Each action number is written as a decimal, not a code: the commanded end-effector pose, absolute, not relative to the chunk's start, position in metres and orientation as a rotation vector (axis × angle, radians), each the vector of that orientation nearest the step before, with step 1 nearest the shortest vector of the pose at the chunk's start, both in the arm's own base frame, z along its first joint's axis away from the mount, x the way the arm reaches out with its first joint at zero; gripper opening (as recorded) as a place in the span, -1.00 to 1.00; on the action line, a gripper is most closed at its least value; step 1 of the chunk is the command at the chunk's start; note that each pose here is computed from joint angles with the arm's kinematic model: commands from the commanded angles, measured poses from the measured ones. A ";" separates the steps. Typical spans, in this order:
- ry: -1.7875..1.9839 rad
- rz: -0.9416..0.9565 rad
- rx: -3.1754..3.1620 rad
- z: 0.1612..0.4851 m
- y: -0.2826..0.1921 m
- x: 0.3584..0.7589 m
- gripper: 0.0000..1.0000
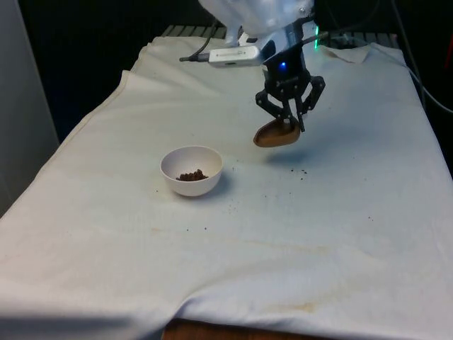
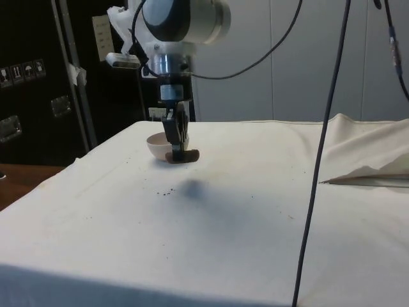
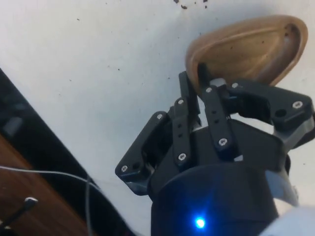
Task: Pour the coffee beans from the cup into the bowl.
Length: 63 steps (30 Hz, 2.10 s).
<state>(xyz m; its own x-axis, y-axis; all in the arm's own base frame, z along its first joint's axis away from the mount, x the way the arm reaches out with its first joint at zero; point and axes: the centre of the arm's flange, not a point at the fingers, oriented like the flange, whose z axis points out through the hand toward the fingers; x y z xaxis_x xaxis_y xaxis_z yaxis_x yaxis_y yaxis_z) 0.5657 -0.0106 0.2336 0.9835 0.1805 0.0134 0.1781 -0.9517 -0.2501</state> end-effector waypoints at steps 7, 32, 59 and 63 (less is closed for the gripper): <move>-0.272 0.035 -2.938 0.232 0.002 0.566 -1.00; -0.320 -0.007 -3.083 0.225 0.018 0.570 -1.00; -0.409 -0.137 -3.158 0.187 0.026 0.568 -1.00; -0.419 -0.125 -3.183 0.182 0.030 0.568 -1.00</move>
